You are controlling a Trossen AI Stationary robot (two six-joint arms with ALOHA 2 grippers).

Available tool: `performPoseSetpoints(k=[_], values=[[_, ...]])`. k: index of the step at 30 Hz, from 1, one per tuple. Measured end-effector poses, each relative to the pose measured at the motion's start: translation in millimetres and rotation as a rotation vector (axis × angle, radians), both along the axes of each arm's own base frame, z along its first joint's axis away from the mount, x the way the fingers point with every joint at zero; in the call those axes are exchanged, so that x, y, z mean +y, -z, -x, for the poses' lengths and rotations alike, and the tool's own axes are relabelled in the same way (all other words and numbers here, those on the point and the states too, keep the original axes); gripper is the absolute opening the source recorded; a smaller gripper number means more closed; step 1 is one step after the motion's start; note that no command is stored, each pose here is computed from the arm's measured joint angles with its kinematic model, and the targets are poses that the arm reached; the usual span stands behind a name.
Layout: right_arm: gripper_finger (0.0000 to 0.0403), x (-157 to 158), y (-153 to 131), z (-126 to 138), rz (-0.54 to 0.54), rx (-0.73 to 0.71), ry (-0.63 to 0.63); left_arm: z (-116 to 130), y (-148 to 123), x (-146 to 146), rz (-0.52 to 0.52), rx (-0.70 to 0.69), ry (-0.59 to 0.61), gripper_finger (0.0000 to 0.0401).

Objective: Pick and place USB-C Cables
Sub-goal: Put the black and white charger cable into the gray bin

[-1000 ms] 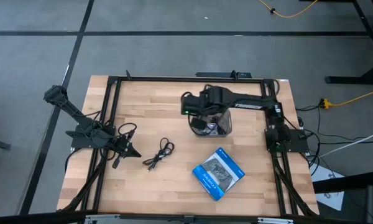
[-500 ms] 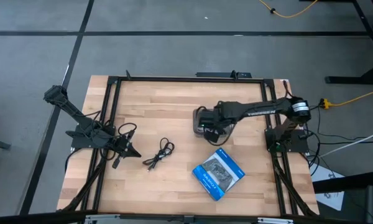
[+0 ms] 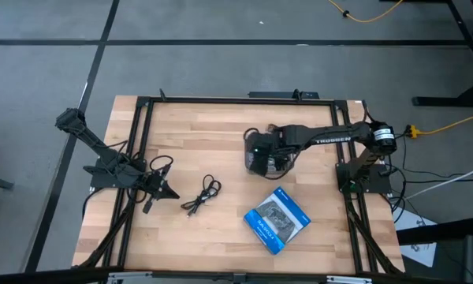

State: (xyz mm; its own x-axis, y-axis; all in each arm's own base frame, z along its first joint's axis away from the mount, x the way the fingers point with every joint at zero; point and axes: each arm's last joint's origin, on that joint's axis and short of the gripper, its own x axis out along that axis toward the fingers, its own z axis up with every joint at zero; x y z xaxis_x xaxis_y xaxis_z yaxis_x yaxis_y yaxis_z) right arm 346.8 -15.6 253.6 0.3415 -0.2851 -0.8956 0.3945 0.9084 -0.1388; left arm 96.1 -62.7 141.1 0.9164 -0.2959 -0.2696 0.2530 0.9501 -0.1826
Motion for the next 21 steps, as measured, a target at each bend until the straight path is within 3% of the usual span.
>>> performPoseSetpoints(k=[6,11,21], values=[[0.0199,25.0,-18.0,-42.4,-0.032,-0.455,-0.403,-0.3,-0.3,0.6,-0.003,-0.005,-0.021,0.0],[0.02,42.4,2.8,-73.2,0.024,-0.609,-0.516,-0.3,-0.3,0.6,-0.005,-0.006,-0.021,0.0],[0.02,60.8,56.8,-132.1,-0.113,-0.51,-0.687,-0.3,-0.4,0.6,-0.005,-0.007,-0.022,0.0]])
